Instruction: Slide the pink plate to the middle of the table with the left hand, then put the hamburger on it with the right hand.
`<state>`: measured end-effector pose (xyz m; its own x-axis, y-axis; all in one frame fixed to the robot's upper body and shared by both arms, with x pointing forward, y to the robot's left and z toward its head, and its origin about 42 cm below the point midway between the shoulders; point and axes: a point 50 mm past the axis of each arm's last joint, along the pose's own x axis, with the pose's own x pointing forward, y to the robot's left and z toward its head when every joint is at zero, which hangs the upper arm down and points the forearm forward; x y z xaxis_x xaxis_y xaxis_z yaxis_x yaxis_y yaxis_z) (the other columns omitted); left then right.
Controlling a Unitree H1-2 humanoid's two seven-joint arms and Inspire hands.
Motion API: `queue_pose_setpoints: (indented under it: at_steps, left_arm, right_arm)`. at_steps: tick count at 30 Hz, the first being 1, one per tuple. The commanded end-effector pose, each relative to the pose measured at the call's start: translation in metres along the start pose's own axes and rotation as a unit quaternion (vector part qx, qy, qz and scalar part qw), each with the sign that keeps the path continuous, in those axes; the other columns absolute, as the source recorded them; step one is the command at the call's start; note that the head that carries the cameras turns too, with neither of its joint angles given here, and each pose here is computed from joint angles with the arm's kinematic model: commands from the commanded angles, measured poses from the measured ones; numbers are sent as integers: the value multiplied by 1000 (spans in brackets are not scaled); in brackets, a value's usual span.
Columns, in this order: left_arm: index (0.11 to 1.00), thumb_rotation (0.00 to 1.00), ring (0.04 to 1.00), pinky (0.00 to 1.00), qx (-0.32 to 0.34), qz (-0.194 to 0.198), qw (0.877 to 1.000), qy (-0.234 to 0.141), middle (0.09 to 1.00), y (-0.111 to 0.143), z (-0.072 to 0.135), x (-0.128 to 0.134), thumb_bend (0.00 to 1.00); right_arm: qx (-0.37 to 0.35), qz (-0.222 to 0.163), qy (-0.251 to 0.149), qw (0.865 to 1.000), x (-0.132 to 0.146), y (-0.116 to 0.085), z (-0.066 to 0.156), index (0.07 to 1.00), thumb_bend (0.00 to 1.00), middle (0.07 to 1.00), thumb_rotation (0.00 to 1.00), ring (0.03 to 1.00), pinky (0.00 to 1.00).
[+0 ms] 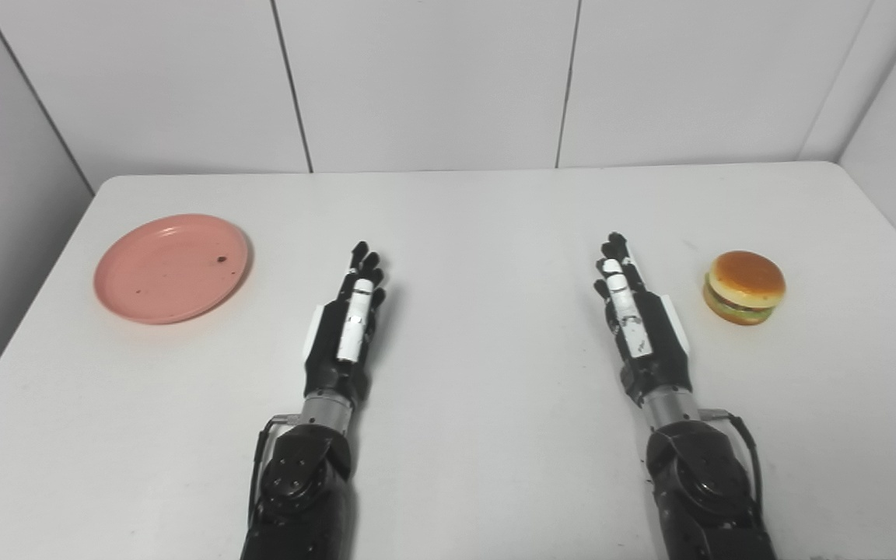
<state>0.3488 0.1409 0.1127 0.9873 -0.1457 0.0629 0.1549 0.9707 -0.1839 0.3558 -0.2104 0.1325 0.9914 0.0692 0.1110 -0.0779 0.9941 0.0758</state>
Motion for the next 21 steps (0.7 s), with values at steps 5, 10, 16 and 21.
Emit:
queue_pose_setpoints:
  at_steps: [5, 10, 16, 21]
  left_arm:
    - [1000, 913, 1000, 1000, -9, 0, 1000, -10, 1000, -24, -11, 2, 329]
    - [1000, 967, 1000, 1000, -6, 7, 1000, -23, 1000, -23, -2, 7, 355]
    - [1000, 869, 1000, 1000, -54, 22, 997, -50, 1000, -15, 19, 13, 390]
    - [987, 995, 996, 1000, -27, 39, 997, -64, 994, 1, 37, 20, 423]
  right_arm:
    - [-4, 2, -34, 999, 3, -21, 8, 1000, 603, 1000, 849, 988, 1000]
    - [9, 7, -37, 999, 5, -29, 2, 1000, 651, 1000, 838, 1000, 1000]
    - [6, 7, -37, 999, 4, -32, 0, 1000, 620, 1000, 850, 1000, 1000]
    - [9, 6, -30, 999, 5, -33, -2, 1000, 659, 1000, 837, 1000, 1000]
